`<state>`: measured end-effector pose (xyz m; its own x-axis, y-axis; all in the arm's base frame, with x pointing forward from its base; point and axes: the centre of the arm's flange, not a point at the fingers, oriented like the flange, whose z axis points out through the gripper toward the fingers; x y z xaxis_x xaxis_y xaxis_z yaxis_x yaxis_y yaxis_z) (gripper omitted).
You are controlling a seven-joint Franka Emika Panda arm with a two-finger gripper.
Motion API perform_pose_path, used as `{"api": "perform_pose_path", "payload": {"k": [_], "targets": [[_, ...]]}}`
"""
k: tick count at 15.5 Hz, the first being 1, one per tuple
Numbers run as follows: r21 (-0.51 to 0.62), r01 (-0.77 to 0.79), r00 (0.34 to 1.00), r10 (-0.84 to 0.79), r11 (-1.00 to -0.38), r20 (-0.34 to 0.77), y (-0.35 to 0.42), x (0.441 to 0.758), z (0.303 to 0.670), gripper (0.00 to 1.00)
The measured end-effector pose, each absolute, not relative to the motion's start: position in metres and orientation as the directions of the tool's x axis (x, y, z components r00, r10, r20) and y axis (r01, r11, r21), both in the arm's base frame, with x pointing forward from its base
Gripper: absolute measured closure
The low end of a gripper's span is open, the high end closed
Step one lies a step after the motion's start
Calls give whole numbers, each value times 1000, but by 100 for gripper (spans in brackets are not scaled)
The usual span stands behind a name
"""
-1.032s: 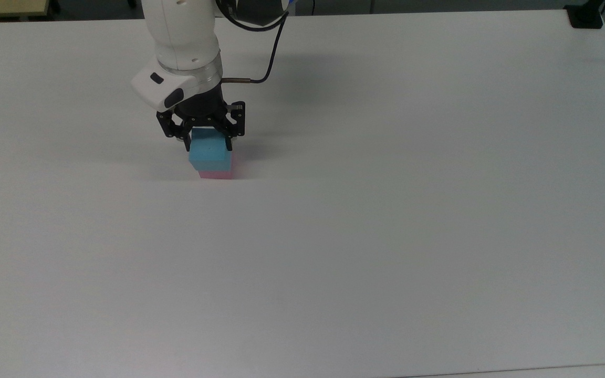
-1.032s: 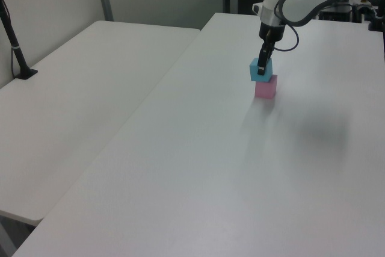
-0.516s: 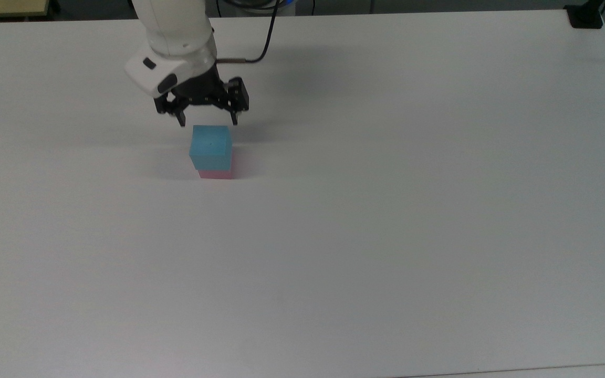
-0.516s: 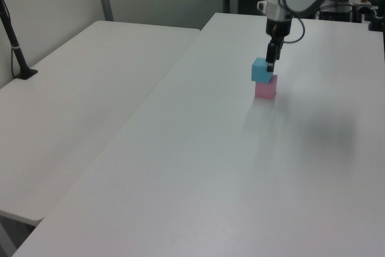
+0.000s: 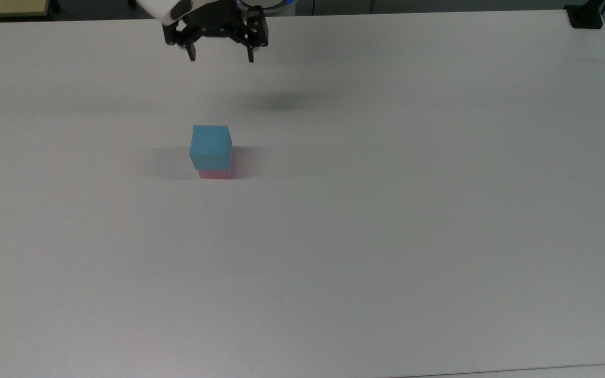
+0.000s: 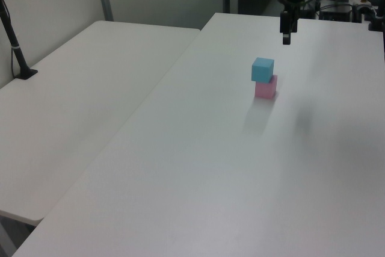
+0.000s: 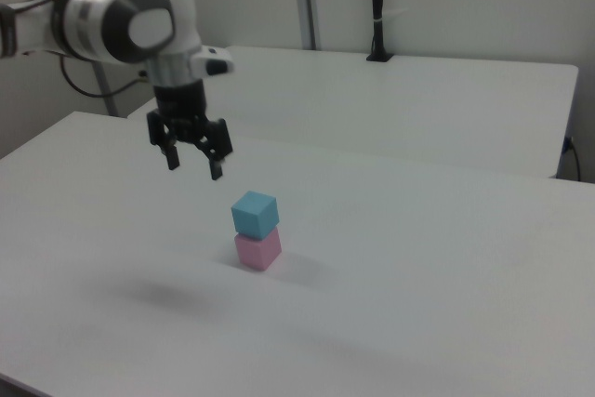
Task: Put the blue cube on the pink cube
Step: 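Open the gripper and raise it away from the stacked cubes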
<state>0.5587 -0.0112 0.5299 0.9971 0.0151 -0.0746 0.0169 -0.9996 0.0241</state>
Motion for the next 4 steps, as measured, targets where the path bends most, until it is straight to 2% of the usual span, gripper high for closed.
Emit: {"api": "perform_pose_path", "payload": {"k": [4], "targets": [[58, -7, 998, -10, -998, -61, -12, 559, 552, 0]]}}
